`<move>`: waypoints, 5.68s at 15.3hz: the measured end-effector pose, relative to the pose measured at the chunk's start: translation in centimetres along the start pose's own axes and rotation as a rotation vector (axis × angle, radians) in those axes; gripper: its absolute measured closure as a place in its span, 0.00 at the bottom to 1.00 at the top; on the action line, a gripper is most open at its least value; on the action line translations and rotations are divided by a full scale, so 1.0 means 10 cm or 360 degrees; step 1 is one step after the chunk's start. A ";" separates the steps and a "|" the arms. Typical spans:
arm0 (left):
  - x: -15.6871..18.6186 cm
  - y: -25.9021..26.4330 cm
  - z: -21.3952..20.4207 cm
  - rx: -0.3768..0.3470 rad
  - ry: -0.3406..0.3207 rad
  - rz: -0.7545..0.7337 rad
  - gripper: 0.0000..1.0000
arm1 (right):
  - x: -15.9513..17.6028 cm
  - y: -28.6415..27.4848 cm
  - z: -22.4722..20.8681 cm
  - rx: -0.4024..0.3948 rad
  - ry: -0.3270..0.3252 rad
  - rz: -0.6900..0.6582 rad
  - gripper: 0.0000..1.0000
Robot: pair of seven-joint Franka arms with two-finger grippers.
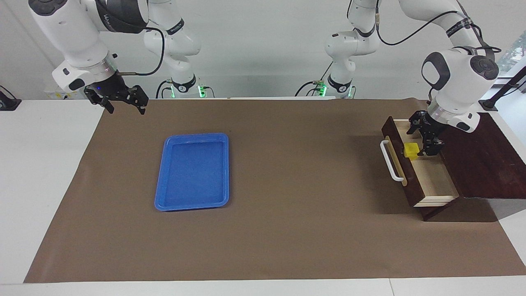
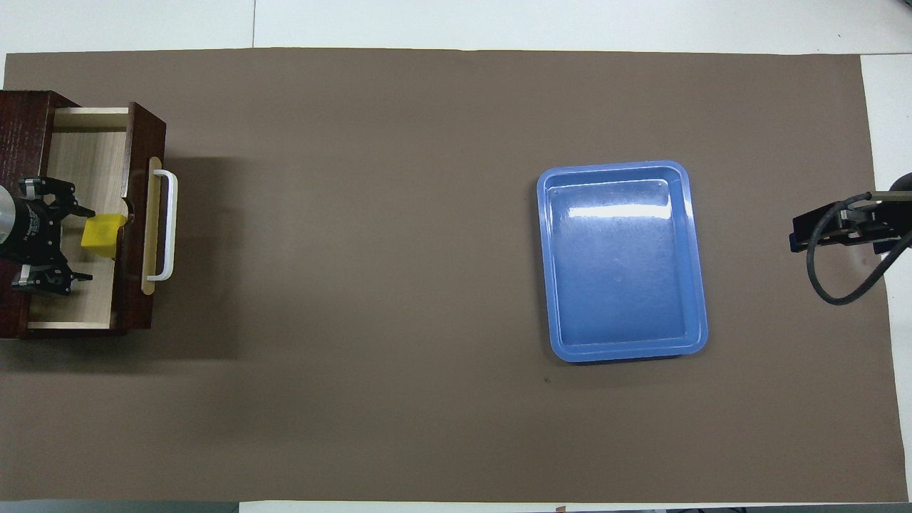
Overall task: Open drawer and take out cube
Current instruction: 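Close the left gripper on the yellow cube inside the drawer, then lift the cube with the left gripper while the right gripper approaches, then grasp the yellow cube with the right gripper beside the left gripper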
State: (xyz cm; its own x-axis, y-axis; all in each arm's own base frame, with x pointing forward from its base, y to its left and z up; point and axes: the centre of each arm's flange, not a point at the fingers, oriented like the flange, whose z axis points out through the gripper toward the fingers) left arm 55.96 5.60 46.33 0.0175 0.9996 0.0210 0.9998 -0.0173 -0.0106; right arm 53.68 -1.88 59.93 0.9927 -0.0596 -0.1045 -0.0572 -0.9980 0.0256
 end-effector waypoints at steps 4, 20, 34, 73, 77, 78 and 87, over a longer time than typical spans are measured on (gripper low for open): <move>0.01 0.03 -0.06 -0.0020 0.0003 -0.0002 0.00 | 0.00 0.01 0.00 0.0000 0.0000 0.0002 0.00; -0.02 0.09 0.13 -0.0042 0.0006 0.0011 0.02 | -0.06 -0.15 0.22 0.0020 -0.0026 0.0103 0.00; -0.07 0.25 -0.89 0.0061 -0.0001 0.0124 0.45 | -0.06 -0.81 0.71 0.0207 -0.0189 0.0937 0.00; -4.08 -0.22 -0.73 0.0073 -0.0026 -0.0178 0.45 | 0.42 -3.49 1.56 0.0975 -0.1032 0.2052 0.00; -4.08 -0.22 -0.73 0.0074 -0.0026 -0.0179 0.45 | 0.36 -3.66 1.51 0.0971 -0.1042 0.2027 0.00; -4.08 -0.22 -0.73 0.0074 -0.0025 -0.0180 0.45 | 0.33 -3.72 1.50 0.0966 -0.1046 0.2019 0.00; -4.08 -0.22 -0.72 0.0077 -0.0023 -0.0181 0.45 | 0.29 -3.81 1.47 0.0965 -0.1047 0.1996 0.03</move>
State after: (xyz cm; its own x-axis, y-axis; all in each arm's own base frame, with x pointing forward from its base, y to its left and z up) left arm 53.11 -35.28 52.74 -0.0963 0.9953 0.0104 0.9937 0.0967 -0.0572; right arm 57.13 35.64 44.02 0.0638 -0.6747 -0.7354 -0.9874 -0.1493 0.0514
